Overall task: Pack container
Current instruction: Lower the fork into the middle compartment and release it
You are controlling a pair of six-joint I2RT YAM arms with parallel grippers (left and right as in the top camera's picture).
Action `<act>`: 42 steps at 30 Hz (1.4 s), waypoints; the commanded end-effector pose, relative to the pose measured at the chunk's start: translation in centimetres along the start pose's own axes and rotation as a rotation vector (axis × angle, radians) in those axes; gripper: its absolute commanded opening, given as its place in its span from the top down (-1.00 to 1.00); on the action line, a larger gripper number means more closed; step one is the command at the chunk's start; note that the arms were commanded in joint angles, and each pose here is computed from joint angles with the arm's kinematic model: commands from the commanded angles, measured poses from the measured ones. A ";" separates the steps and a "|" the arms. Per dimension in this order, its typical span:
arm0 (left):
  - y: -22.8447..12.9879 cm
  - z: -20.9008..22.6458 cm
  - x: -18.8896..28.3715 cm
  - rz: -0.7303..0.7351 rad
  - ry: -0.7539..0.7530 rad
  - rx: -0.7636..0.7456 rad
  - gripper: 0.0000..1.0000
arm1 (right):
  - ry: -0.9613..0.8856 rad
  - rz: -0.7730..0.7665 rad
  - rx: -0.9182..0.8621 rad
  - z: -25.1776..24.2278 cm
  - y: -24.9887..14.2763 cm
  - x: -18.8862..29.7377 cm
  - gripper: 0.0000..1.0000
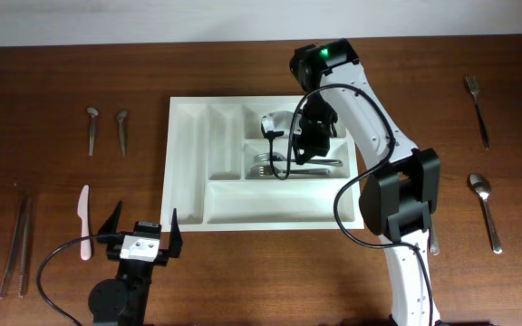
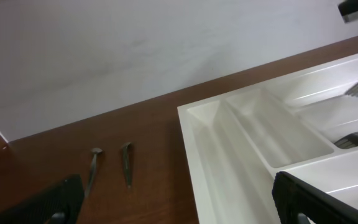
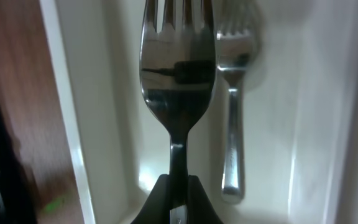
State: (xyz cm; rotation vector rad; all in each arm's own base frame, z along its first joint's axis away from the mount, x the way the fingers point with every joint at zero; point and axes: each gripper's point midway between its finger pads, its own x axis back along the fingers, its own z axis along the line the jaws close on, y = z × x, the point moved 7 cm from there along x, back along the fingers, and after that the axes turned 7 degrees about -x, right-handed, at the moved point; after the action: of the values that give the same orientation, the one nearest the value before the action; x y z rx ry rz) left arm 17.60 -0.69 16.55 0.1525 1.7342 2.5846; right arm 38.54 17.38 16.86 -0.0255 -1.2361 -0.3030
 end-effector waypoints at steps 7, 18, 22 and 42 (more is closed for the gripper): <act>-0.3 0.0 0.0 0.007 0.007 -0.008 -0.99 | -0.012 -0.064 0.106 0.3 0.4 0.9 0.92; -0.3 0.0 0.0 0.007 0.007 -0.008 -0.99 | -0.009 -0.072 0.061 -1.4 -1.1 0.4 0.91; -0.3 0.0 0.0 0.007 0.007 -0.008 -0.98 | -0.002 -0.072 0.046 -1.8 -1.6 -0.1 0.90; -0.3 0.0 0.0 0.007 0.007 -0.007 -0.98 | 0.005 -0.086 0.041 -2.7 -1.8 -2.2 0.79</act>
State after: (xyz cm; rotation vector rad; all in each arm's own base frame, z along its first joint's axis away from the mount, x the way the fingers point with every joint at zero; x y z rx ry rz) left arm 17.60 -0.69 16.55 0.1525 1.7342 2.5846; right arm 40.19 15.50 13.80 0.0425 -1.2615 -0.3374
